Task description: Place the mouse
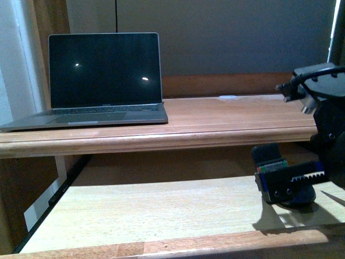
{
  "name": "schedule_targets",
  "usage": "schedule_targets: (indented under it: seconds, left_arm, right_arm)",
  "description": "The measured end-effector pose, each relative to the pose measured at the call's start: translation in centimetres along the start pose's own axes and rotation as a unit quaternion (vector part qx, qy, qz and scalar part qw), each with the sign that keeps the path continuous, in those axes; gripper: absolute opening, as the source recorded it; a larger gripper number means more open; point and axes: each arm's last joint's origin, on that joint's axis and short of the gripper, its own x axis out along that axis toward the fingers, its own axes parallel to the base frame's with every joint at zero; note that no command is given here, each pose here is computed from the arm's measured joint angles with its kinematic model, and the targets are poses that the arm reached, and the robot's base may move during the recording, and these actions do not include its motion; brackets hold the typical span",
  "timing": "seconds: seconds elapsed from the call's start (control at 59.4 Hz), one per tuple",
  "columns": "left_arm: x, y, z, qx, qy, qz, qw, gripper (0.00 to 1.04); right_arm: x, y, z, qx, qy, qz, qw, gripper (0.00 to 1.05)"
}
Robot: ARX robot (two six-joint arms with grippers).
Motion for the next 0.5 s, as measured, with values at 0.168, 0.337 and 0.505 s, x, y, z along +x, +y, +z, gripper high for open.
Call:
schedule_targets:
  seconds: [0.168,0.337,0.505]
  left_arm:
    - [0.0,0.0,0.0,0.000,0.000,0.000,1.000,0.03]
    - [0.0,0.0,0.0,0.000,0.000,0.000,1.000,0.03]
    - [0.0,0.0,0.0,0.000,0.000,0.000,1.000,0.03]
  right_arm:
    - [0.6,0.3,-1.0,-0.010,0.032,0.009,0.999,0.97]
    - [1.8,0.5,-0.8,-0.013,0.041,0.000,0.999,0.97]
    - [3.5,0.5,-1.0,-0.014,0.056,-0.017,0.998,0.97]
